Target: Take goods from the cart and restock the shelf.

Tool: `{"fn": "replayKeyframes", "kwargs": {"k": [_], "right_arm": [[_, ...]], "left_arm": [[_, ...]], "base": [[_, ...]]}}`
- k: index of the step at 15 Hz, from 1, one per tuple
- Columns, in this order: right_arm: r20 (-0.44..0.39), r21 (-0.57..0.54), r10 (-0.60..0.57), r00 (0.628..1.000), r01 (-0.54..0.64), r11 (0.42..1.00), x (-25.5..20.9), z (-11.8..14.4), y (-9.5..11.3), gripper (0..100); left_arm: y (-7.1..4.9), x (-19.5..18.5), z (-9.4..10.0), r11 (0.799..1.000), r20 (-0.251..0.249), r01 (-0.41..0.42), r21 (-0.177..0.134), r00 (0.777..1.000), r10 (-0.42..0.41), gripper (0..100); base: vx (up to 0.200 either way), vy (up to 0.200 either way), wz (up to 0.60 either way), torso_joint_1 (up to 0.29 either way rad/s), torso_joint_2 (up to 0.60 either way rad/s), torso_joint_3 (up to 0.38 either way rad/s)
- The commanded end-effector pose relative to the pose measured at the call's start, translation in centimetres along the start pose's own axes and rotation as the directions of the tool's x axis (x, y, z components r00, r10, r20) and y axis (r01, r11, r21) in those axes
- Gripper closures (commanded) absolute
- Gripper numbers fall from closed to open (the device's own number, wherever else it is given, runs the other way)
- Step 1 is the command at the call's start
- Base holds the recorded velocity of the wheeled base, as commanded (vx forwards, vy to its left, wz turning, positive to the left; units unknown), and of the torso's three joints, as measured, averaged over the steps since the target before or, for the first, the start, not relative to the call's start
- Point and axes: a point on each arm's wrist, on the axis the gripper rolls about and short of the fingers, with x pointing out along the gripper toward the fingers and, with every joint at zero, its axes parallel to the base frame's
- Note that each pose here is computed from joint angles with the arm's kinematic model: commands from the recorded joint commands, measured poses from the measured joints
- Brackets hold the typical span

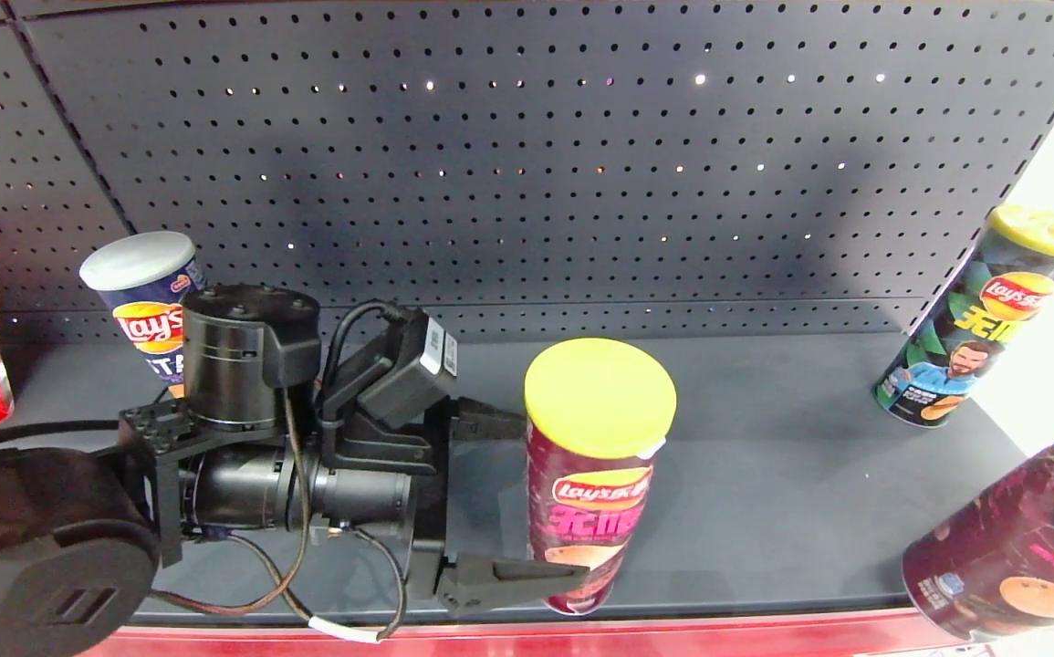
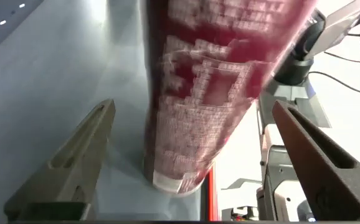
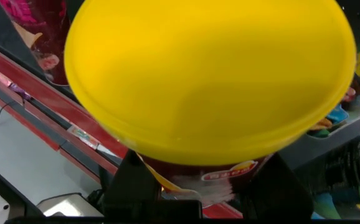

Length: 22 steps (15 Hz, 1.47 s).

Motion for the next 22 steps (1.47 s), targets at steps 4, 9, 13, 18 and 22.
{"fn": "replayKeyframes", "kwargs": {"k": [4,9,13,18,22], "right_arm": [[-0.041,-0.010,0.153,0.987,-0.154,0.988,5.0,3.6,-1.1,100],[-0.027,-0.042,0.219,0.975,-0.220,0.975,11.5,7.9,-1.0,100],[0.011,-0.057,0.215,0.977,-0.214,0.975,16.0,8.9,-1.2,100],[0.031,-0.071,0.252,0.967,-0.249,0.966,21.1,8.6,-0.2,100],[0.026,-0.024,0.290,0.957,-0.290,0.957,23.2,8.6,1.5,100]], "left_arm": [[-1.8,-4.5,-0.8,0.993,-0.004,-0.119,-0.018,0.993,0.119,0],[-3.4,-7.5,-2.1,0.975,-0.022,-0.219,-0.043,0.976,0.218,0],[-4.3,-8.5,-2.4,0.922,-0.057,-0.386,-0.028,0.922,0.384,0],[-4.8,-8.6,-3.0,0.929,-0.068,-0.368,-0.041,0.929,0.365,0],[-5.3,-8.8,-3.6,0.932,-0.082,-0.359,-0.053,0.931,0.355,0]], "base": [[0.000,0.000,0.00,0.000,0.00,0.000],[0.000,0.000,0.00,0.000,0.00,0.000],[0.000,0.000,0.00,0.000,0.00,0.000],[0.000,0.000,0.00,0.000,0.00,0.000],[0.000,0.000,0.00,0.000,0.00,0.000]]}}
